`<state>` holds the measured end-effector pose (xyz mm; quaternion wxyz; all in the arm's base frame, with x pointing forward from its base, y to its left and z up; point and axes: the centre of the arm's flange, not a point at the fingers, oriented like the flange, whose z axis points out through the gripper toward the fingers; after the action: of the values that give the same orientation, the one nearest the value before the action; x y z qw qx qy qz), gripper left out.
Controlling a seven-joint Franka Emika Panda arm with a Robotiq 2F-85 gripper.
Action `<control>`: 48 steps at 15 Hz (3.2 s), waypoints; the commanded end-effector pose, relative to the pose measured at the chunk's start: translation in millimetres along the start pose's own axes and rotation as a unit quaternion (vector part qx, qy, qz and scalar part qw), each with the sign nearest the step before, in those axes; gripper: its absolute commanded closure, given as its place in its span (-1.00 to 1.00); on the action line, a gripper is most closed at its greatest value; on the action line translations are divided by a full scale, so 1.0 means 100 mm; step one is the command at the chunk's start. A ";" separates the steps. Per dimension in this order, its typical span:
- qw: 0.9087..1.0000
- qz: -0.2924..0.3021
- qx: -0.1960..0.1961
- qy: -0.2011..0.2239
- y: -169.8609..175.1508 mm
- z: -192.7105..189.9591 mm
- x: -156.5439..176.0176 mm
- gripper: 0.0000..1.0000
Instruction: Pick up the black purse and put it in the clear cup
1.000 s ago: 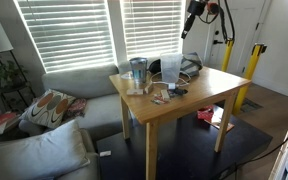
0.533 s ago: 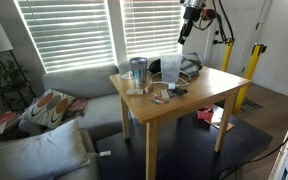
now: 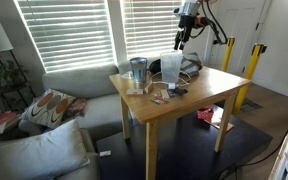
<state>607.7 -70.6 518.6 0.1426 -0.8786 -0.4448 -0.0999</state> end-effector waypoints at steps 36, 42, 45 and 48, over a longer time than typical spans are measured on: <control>0.995 -0.095 0.016 0.010 -0.57 -0.77 0.17 0.97; 0.993 -0.083 0.049 -0.066 -1.08 -0.92 0.09 0.97; 0.989 -0.083 0.067 -0.101 -1.20 -0.77 0.16 0.97; 0.986 -0.082 0.081 -0.119 -1.21 -0.62 0.27 0.97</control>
<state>527.1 -15.0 613.2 0.1530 -0.8294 -0.5373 0.0037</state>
